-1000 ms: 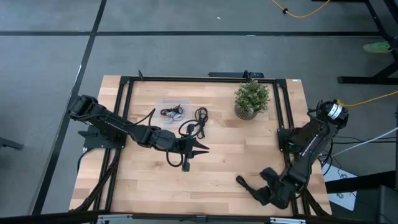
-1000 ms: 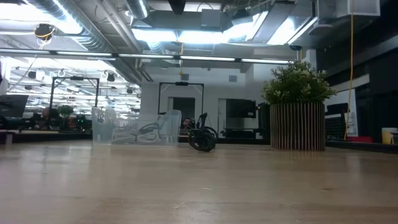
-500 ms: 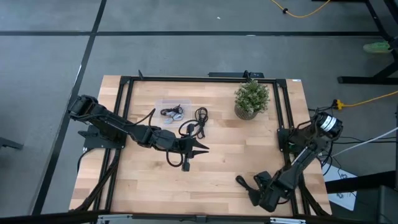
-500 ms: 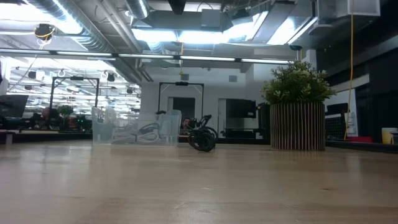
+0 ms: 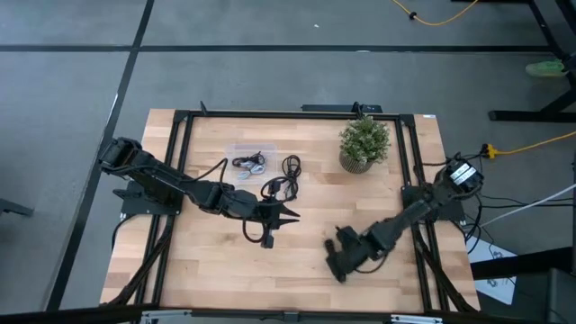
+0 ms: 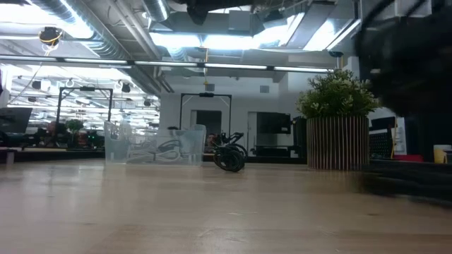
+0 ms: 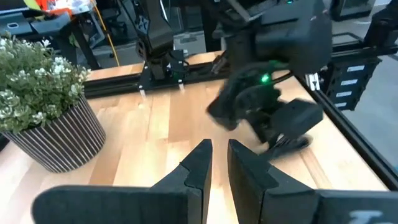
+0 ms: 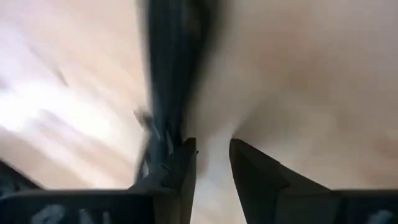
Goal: Pick and place USB-C Cables
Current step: Put the bottom black USB cable into the transparent bin
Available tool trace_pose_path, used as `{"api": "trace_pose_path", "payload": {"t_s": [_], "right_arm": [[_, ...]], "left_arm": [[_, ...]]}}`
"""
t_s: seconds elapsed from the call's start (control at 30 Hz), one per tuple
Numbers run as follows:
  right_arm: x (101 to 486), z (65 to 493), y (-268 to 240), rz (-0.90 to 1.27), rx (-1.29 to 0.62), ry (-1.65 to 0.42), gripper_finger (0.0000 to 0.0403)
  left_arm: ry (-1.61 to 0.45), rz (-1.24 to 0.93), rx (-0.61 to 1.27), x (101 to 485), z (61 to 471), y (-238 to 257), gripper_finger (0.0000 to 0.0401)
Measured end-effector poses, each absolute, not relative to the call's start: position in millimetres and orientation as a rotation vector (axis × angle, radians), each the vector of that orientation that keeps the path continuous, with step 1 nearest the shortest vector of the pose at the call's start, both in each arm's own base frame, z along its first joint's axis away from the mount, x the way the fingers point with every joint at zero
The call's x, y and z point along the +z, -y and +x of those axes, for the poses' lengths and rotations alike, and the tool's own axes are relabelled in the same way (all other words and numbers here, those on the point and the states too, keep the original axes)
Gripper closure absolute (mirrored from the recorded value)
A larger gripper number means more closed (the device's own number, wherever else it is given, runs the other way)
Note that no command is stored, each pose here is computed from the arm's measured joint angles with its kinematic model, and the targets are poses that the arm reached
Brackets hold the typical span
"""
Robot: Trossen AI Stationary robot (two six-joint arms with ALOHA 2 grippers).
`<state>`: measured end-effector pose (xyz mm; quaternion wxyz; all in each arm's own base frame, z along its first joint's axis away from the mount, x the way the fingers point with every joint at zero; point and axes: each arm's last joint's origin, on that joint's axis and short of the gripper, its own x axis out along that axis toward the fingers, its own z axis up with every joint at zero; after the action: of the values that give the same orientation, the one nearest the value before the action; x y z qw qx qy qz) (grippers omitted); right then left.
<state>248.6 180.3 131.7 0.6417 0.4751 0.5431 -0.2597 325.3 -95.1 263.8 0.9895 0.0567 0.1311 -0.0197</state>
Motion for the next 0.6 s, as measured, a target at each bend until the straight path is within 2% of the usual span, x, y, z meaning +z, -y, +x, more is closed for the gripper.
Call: {"api": "trace_pose_path", "payload": {"t_s": [0.27, 0.5, 0.6], "right_arm": [[138, 293, -140, 0.897, -0.359, -1.025, 0.0297], [152, 306, -144, 0.778, -0.166, -0.983, 0.0297], [157, 304, -158, 0.711, -0.019, -1.036, 0.0297]], "left_arm": [[-0.261, 0.107, -0.039, 264, 325, 95, 0.0356], [-0.26, 0.105, -0.039, 264, 325, 95, 0.0356], [-0.26, 0.08, -0.042, 264, 325, 96, 0.0356]]}}
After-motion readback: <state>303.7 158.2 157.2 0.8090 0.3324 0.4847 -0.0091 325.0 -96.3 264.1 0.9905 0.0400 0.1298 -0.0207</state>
